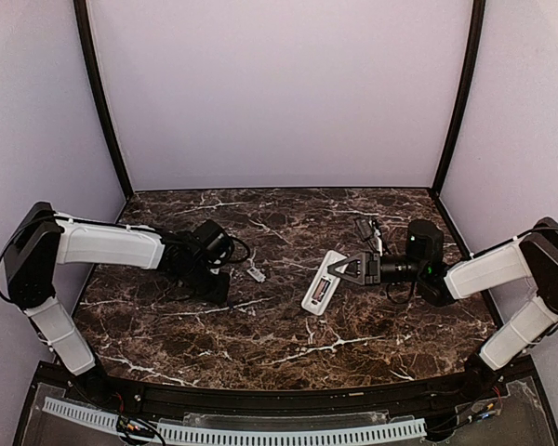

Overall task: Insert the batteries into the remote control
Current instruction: Pick up the battery from the center of the board.

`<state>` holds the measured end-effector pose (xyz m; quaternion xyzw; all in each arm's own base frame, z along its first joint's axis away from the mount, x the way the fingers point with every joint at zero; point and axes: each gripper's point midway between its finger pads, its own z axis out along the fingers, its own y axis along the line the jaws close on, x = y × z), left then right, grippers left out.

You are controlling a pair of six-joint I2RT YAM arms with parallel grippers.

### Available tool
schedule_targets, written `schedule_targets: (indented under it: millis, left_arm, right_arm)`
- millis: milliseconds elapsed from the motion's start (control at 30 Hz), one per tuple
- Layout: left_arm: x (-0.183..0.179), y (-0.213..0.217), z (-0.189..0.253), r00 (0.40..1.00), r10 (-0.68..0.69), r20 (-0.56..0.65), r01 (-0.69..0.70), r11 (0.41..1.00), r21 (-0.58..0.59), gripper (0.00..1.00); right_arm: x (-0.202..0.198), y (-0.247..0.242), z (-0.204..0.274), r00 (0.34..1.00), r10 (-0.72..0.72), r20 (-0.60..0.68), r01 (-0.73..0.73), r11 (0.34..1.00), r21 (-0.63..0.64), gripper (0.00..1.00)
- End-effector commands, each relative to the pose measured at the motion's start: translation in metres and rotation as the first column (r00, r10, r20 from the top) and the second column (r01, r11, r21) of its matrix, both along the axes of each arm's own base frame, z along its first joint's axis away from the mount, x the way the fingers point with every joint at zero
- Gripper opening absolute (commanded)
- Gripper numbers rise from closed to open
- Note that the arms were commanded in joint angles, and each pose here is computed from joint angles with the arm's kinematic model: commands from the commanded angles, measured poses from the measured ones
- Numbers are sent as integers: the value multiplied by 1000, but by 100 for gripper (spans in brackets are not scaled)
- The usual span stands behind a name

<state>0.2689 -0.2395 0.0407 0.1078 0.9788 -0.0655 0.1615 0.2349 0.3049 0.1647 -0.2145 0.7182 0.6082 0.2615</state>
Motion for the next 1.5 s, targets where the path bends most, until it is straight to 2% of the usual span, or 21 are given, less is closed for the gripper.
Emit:
schedule_targets:
  millis: [0,133,333,700,867,1000,1200,1267,1467]
  left_arm:
    - [8,-11,4,1000,5,16,-4,999,-36,30]
    - [9,-18,3,1000,-15,18,16,998,-56,31]
    - [5,-26,-8,999,-51,-10,51,998,-23,30]
    - [-6,-28,-25,990,-130,-58,136,985,109,14]
    - [-9,-28,-24,986,-162,-49,167,974,151,1]
    - [-6,-47,6,972,-231,34,229,973,40,0]
    - [-14,-89,81,918,-337,208,369,919,-140,0]
    - [-23,-105,90,907,-367,206,404,895,-188,0]
    - [-37,-136,96,894,-411,178,445,864,-237,0]
  right_arm:
    - [1,0,7,999,5,42,-6,1000,17,0]
    - [2,0,6,999,5,39,-5,1000,15,0]
    - [2,0,6,999,8,39,-8,1000,11,0]
    - [2,-1,5,999,-1,38,1,1000,4,0]
    - [3,0,1,1000,2,15,-2,1000,4,0]
    - [3,2,-7,999,7,-48,-6,1000,17,0]
    - [2,10,-16,990,22,-137,-17,999,42,0]
    - [3,13,-20,987,20,-160,-14,999,38,0]
    - [6,22,-30,973,0,-229,1,1000,3,0]
